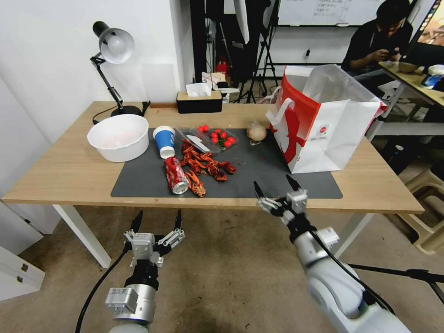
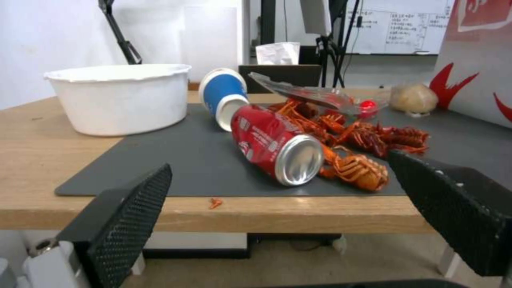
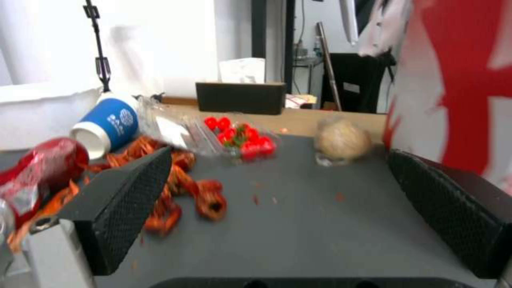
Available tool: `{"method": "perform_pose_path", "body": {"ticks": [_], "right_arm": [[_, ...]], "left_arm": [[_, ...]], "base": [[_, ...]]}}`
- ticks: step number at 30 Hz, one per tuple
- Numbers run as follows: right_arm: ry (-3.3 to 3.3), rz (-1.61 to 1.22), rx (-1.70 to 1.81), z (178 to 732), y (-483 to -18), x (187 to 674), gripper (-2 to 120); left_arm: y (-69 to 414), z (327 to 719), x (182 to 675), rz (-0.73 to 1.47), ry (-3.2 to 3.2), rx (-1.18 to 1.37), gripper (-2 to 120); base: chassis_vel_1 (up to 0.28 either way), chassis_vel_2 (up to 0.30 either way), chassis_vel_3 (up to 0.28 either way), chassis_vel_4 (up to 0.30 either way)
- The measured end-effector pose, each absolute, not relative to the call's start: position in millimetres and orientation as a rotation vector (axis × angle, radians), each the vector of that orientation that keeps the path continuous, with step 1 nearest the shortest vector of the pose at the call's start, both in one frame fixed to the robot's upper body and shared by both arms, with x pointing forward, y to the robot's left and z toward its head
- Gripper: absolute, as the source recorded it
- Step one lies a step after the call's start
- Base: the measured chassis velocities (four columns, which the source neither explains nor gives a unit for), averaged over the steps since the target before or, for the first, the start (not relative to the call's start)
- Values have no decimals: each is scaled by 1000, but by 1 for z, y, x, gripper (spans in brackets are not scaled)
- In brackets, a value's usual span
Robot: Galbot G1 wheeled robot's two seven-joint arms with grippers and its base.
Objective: Pick up the trash from the table and place it into the takeout bag.
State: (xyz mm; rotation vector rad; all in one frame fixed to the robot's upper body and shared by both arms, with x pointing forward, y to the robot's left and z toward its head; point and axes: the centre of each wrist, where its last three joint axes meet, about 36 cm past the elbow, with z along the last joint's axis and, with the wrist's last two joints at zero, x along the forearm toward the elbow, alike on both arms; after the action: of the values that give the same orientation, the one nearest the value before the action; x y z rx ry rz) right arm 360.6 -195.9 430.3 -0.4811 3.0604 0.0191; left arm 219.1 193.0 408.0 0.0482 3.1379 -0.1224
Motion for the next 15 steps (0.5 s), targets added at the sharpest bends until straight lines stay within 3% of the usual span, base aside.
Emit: {"method": "perform_pose_path", "body": {"ticks": [15], "right_arm": [[3189, 93, -366, 472, -148, 422, 100]], "left_arm": [[197, 408, 217, -111, 3140, 44, 100]], "base": [[0, 0, 0, 0]]}}
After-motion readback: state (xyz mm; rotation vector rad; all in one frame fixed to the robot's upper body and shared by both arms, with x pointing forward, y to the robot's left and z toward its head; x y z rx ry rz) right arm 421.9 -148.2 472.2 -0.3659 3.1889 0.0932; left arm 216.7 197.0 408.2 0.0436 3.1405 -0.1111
